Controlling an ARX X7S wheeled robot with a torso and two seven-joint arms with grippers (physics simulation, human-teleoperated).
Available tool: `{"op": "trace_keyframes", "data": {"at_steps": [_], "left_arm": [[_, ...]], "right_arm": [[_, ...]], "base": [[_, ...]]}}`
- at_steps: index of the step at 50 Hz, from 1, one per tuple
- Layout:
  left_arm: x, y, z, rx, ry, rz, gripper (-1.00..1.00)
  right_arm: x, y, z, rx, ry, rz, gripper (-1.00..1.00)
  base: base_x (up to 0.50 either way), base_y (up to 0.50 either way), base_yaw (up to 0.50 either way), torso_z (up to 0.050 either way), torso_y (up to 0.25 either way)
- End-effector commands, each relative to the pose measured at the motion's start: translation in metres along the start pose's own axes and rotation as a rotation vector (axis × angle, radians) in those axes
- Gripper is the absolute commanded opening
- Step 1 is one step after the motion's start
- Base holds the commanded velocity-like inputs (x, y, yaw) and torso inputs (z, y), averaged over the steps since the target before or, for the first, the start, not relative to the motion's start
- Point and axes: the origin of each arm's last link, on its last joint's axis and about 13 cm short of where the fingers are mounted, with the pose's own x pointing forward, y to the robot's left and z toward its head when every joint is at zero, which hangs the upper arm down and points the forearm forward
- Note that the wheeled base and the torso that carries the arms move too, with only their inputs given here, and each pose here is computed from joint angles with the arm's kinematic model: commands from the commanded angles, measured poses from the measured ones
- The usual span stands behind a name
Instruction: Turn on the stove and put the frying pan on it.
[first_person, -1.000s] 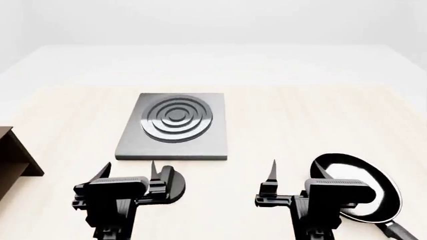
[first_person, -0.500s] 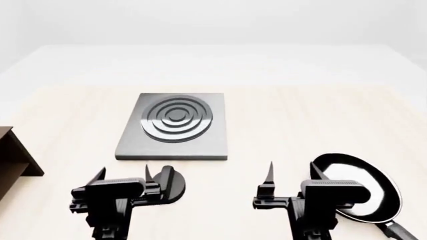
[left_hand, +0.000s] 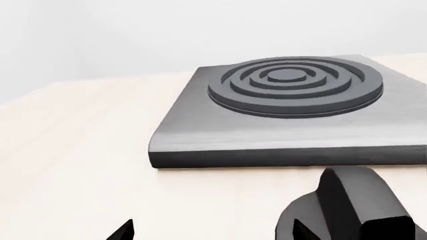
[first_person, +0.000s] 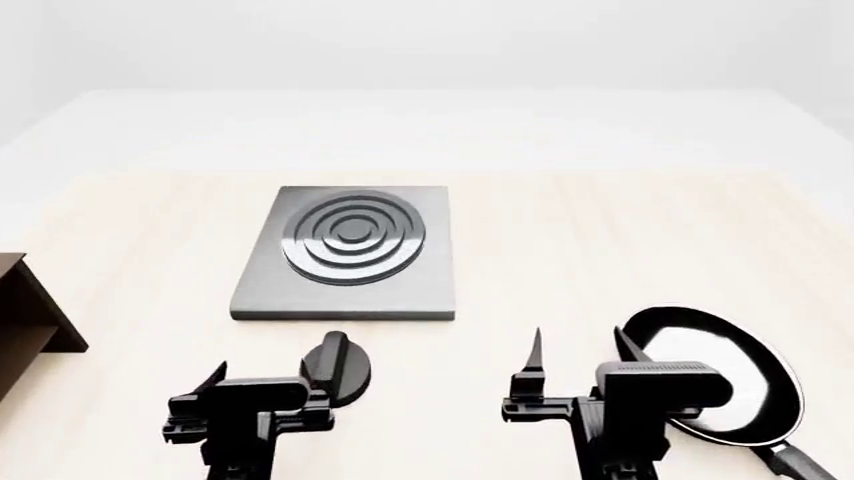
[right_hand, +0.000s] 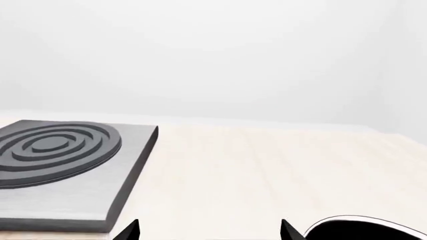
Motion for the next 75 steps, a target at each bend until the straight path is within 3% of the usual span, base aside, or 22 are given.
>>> {"op": "trace_keyframes", "data": {"at_steps": [1, 17, 29, 35, 41, 43, 44, 48, 57, 58, 60, 61, 62, 63, 64, 65, 66, 67, 70, 71, 73, 75], "left_arm": [[0.004, -0.006, -0.007, 0.03, 0.034, -0.016, 1.0], [0.0, -0.029, 0.026, 0.006, -0.023, -0.176, 1.0], [-0.025, -0.042, 0.053, -0.029, -0.063, -0.332, 1.0], [-0.036, -0.031, 0.087, -0.067, -0.114, -0.353, 1.0], [-0.04, -0.016, 0.114, -0.097, -0.173, -0.29, 1.0], [-0.041, -0.008, 0.124, -0.114, -0.198, -0.256, 1.0], [-0.041, -0.003, 0.129, -0.117, -0.217, -0.227, 1.0], [-0.04, 0.004, 0.131, -0.12, -0.218, -0.199, 1.0], [-0.043, 0.009, 0.13, -0.129, -0.224, -0.175, 1.0], [-0.043, 0.015, 0.131, -0.117, -0.223, -0.148, 1.0], [-0.043, 0.017, 0.13, -0.121, -0.223, -0.135, 1.0], [-0.038, 0.024, 0.125, -0.124, -0.272, -0.084, 1.0], [-0.038, 0.024, 0.124, -0.125, -0.271, -0.083, 1.0], [-0.038, 0.024, 0.123, -0.125, -0.269, -0.084, 1.0], [-0.038, 0.024, 0.122, -0.123, -0.269, -0.086, 1.0], [-0.038, 0.024, 0.121, -0.123, -0.269, -0.086, 1.0], [-0.038, 0.024, 0.121, -0.123, -0.269, -0.085, 1.0], [-0.038, 0.025, 0.121, -0.124, -0.269, -0.084, 1.0], [-0.037, 0.026, 0.121, -0.129, -0.268, -0.077, 1.0], [-0.037, 0.026, 0.121, -0.13, -0.268, -0.077, 1.0], [-0.037, 0.026, 0.12, -0.13, -0.267, -0.077, 1.0], [-0.037, 0.026, 0.12, -0.13, -0.267, -0.077, 1.0]], "right_arm": [[0.001, 0.0, -0.001, 0.0, 0.005, 0.005, 1.0], [-0.002, -0.003, -0.002, 0.0, 0.004, 0.003, 1.0], [0.0, -0.009, -0.001, 0.013, 0.007, -0.037, 1.0], [0.002, -0.008, -0.004, 0.018, 0.036, -0.042, 1.0], [0.002, -0.009, -0.003, 0.03, 0.045, -0.029, 1.0], [0.002, -0.008, -0.002, -0.023, 0.055, -0.035, 1.0], [-0.001, -0.008, 0.004, -0.007, 0.032, 0.001, 1.0], [0.001, -0.01, 0.02, -0.071, 0.033, -0.019, 1.0], [-0.004, -0.019, 0.075, -0.134, -0.031, -0.015, 1.0], [-0.01, -0.025, 0.107, -0.198, -0.131, -0.042, 1.0], [-0.016, -0.03, 0.12, -0.258, -0.104, -0.033, 1.0], [0.006, -0.039, 0.113, -0.447, 0.156, 0.233, 1.0], [0.024, -0.075, 0.123, -0.674, 0.355, 0.134, 1.0], [0.027, -0.117, 0.104, -0.66, 0.466, 0.054, 1.0], [0.027, -0.127, 0.097, -0.772, 0.463, 0.14, 1.0], [0.021, -0.146, 0.138, -0.953, 0.517, 0.056, 1.0], [0.015, -0.153, 0.15, -1.006, 0.649, -0.006, 1.0], [0.01, -0.147, 0.141, -1.068, 0.764, 0.061, 1.0], [-0.003, -0.15, 0.162, -1.127, 0.827, 0.075, 1.0], [-0.009, -0.149, 0.17, -1.126, 0.83, 0.071, 1.0], [-0.012, -0.152, 0.17, -1.058, 0.962, 0.219, 1.0], [-0.014, -0.153, 0.169, -1.071, 0.976, 0.213, 1.0]], "base": [[0.0, 0.0, 0.0, 0.0, 0.0], [0.0, 0.0, 0.0, 0.0, 0.0], [0.0, 0.0, 0.0, 0.0, 0.001], [0.0, 0.0, 0.0, 0.0, 0.0], [0.0, 0.0, 0.0, 0.0, 0.0], [0.0, 0.0, 0.0, 0.0, 0.0], [0.0, 0.0, 0.0, 0.0, 0.0], [0.0, 0.0, 0.0, 0.0, 0.0], [0.0, 0.0, 0.0, 0.0, 0.0], [0.0, 0.0, 0.0, 0.0, 0.0], [0.0, 0.0, 0.0, 0.0, 0.0], [0.0, 0.0, 0.0, 0.0, 0.0], [0.0, 0.0, 0.0, 0.0, 0.0], [0.0, 0.0, 0.0, 0.0, 0.0], [0.0, 0.0, 0.0, 0.0, 0.0], [0.0, 0.0, 0.0, 0.0, 0.0], [0.0, 0.0, 0.0, 0.0, 0.0], [0.0, 0.0, 0.0, 0.0, 0.0], [0.0, 0.0, 0.0, 0.0, 0.0], [0.0, 0.0, 0.0, 0.0, 0.0], [0.0, 0.0, 0.0, 0.0, 0.0], [0.0, 0.0, 0.0, 0.0, 0.0]]}}
